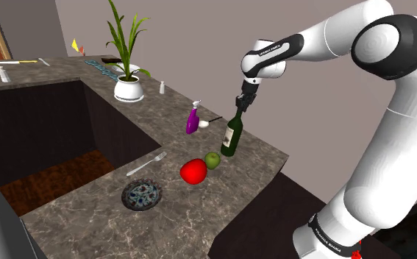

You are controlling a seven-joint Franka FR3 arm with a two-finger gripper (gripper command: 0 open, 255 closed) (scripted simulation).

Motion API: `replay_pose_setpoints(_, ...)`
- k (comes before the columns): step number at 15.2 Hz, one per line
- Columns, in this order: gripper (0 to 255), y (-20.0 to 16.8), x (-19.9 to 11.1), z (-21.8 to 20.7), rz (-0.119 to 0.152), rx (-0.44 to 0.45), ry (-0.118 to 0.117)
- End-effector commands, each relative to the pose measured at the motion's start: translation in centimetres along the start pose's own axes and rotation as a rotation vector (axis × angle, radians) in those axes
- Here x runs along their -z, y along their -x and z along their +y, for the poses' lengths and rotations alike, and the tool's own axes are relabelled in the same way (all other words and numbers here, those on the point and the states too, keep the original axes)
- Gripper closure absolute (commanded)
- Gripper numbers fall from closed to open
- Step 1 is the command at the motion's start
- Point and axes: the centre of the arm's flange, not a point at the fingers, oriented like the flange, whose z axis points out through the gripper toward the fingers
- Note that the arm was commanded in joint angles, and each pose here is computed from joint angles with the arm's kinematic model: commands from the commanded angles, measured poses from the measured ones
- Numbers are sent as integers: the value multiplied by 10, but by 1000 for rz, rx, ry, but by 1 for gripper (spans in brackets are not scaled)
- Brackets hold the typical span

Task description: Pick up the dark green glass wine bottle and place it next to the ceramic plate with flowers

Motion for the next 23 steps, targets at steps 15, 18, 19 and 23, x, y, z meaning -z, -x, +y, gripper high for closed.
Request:
replay_pose_setpoints(15, 255, -2, 85, 3, 0, 0, 0)
replay_pose_setpoints(18, 255, -2, 101, 3, 0, 0, 0)
replay_pose_setpoints(19, 255, -3, 106, 3, 0, 0, 0)
replay_pose_setpoints(23, 255, -3, 127, 4, 0, 0, 0)
